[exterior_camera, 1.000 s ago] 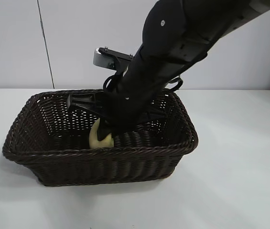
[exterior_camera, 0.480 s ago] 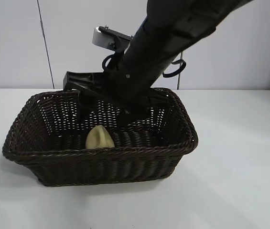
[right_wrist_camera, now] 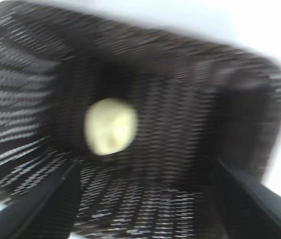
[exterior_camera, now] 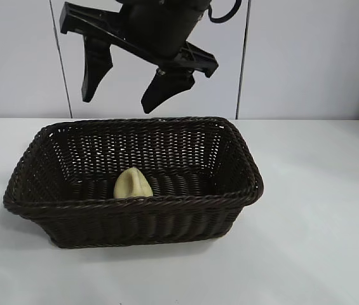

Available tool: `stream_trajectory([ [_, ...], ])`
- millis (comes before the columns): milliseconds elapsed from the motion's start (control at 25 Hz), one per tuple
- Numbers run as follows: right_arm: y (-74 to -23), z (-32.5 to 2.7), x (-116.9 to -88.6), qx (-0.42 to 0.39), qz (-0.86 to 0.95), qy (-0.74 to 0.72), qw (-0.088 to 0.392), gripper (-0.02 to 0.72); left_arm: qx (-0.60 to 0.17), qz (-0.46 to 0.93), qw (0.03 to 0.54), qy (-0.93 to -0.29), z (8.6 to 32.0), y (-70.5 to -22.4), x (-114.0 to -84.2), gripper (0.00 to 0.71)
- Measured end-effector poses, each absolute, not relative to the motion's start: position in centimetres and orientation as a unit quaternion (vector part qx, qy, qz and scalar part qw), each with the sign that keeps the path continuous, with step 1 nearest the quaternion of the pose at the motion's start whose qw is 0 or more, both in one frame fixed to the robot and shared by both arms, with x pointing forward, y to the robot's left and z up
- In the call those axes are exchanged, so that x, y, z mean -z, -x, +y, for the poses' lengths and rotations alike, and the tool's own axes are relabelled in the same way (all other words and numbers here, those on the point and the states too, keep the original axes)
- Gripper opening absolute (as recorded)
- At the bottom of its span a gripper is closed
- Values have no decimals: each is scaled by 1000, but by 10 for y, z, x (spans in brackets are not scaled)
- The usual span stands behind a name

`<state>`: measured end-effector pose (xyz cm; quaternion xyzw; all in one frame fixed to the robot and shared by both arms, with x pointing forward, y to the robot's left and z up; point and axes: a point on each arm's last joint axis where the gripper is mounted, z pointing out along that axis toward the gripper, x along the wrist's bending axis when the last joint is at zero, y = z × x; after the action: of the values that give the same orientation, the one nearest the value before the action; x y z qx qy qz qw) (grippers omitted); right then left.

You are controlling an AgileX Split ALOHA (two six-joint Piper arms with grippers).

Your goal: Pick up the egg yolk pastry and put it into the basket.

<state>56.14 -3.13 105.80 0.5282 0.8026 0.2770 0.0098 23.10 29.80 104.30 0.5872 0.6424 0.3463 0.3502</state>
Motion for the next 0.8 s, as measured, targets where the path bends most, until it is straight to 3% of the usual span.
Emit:
stream_trajectory([
  [400, -609, -129, -1076, -173, 768, -613, 71, 537, -346, 642, 350, -587, 298, -231, -1043, 571],
  [800, -635, -258, -1073, -75, 689, -710, 128, 537, -346, 642, 350, -587, 298, -231, -1043, 571],
])
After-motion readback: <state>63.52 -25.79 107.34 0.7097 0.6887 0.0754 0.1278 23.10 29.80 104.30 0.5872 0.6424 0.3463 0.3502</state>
